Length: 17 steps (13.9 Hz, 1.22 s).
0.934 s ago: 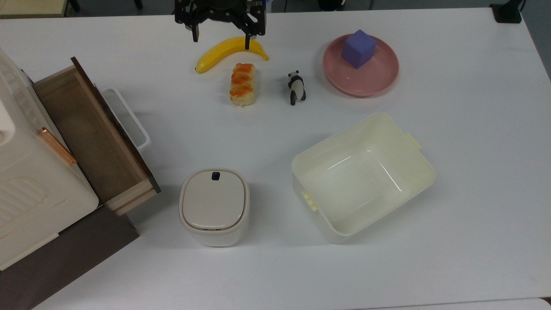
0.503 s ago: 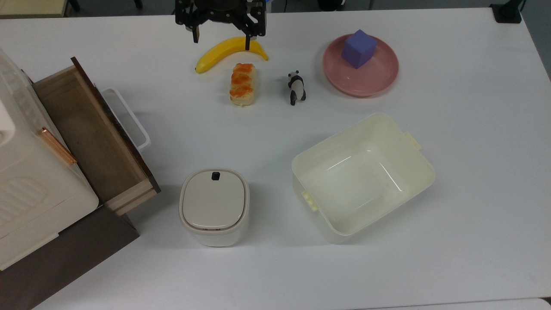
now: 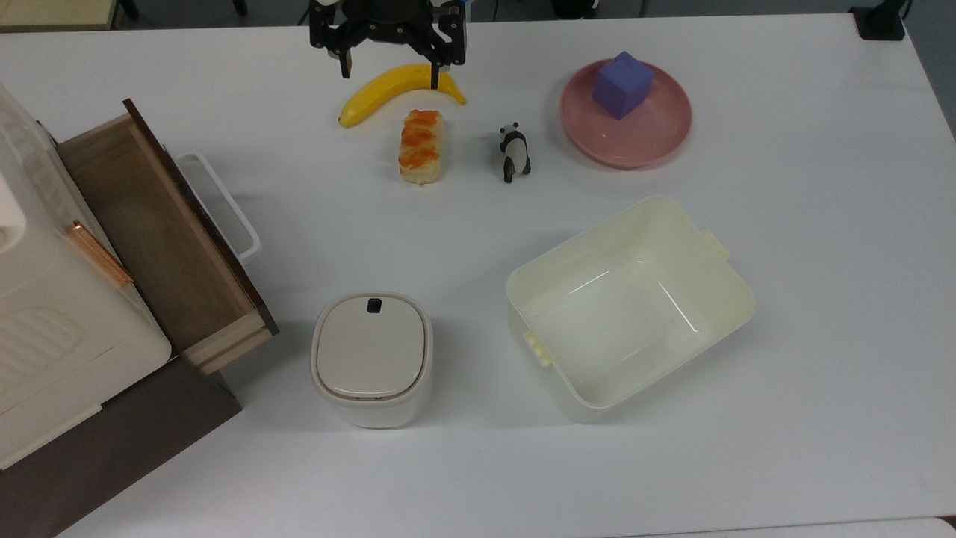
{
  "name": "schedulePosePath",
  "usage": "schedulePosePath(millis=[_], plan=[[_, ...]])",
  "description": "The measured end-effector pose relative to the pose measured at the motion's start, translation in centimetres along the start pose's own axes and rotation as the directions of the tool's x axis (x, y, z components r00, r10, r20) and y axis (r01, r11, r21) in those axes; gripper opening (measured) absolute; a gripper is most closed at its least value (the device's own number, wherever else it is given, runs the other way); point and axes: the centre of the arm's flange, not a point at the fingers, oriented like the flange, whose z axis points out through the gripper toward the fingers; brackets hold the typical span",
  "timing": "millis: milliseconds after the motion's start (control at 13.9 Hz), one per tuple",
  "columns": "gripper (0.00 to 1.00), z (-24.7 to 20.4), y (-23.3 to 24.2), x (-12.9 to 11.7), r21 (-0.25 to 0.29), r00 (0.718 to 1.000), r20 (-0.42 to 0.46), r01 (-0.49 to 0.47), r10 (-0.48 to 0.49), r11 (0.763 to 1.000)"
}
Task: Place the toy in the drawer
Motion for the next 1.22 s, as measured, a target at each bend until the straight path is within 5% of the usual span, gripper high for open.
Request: schedulePosePath(millis=[1222], plan=[[0.97, 16.3, -9.7, -4.2, 0.061, 0.970, 0.162, 0.176, -0.184, 0.982]])
